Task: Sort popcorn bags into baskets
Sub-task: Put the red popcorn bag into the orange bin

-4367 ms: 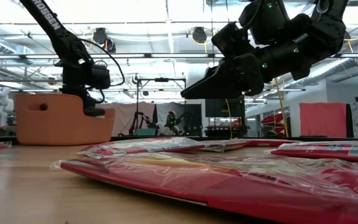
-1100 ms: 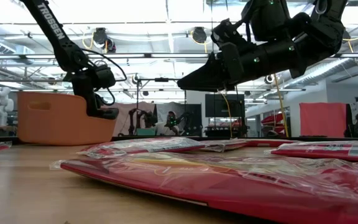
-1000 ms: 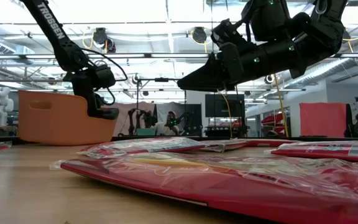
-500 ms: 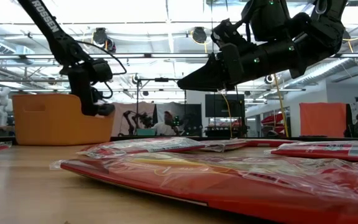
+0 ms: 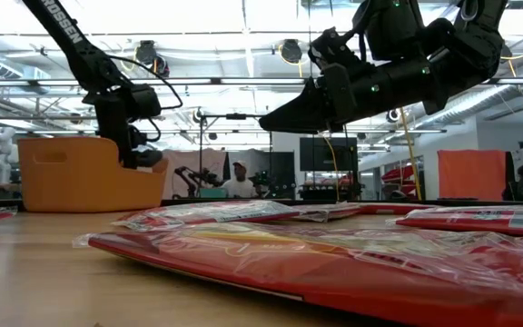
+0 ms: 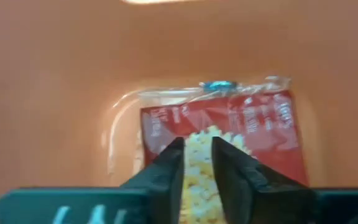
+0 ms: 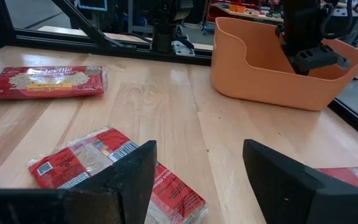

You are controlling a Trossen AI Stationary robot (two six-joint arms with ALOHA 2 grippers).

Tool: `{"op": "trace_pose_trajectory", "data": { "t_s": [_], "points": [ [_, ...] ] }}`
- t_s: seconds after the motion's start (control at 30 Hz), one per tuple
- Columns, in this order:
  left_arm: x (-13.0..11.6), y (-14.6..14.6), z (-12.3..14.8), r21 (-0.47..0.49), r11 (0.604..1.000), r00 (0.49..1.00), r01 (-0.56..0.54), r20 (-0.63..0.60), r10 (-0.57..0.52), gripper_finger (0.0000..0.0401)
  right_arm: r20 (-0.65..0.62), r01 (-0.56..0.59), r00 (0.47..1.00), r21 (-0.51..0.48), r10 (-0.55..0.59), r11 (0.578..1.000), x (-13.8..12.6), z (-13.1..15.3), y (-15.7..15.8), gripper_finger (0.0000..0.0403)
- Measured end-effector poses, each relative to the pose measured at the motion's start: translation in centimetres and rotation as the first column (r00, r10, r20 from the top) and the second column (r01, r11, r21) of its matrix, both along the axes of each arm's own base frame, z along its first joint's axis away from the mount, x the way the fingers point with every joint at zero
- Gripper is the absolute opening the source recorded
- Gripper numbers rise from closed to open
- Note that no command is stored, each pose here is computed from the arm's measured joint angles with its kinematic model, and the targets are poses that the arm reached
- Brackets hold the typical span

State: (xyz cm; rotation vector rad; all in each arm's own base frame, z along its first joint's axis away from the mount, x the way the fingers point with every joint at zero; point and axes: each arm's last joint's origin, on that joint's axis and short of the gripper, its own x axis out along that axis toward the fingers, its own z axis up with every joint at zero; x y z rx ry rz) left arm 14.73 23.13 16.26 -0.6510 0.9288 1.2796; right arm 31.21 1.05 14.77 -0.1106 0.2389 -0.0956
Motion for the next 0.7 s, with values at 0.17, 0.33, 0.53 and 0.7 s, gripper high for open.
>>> {"op": "trace_pose_trajectory", "data": {
  "t_s": [0.17,0.33,0.53,0.7],
  "points": [
    [0.6,-0.5,0.5,0.014,0.999,0.999,0.052,-0.004,-0.052,0.0149,-0.009,0.003,1.0,0.014,-0.003,1.0,0.0,-0.1,0.0,0.0233],
    [1.2,-2.1,3.8,0.145,0.984,0.993,0.1,0.053,-0.109,0.0158,-0.024,0.015,1.0,0.052,-0.013,0.999,-0.1,-0.3,0.0,0.0233],
    [2.5,-6.2,7.4,0.294,0.913,0.946,0.282,0.076,-0.316,0.0158,-0.014,0.035,0.999,0.131,-0.034,0.991,0.0,-0.2,0.0,0.0233],
    [3.0,-10.5,7.7,0.359,0.841,0.878,0.405,0.102,-0.467,0.0159,0.057,0.056,0.996,0.121,-0.063,0.991,2.8,3.1,0.0,0.023]
  ]
}}
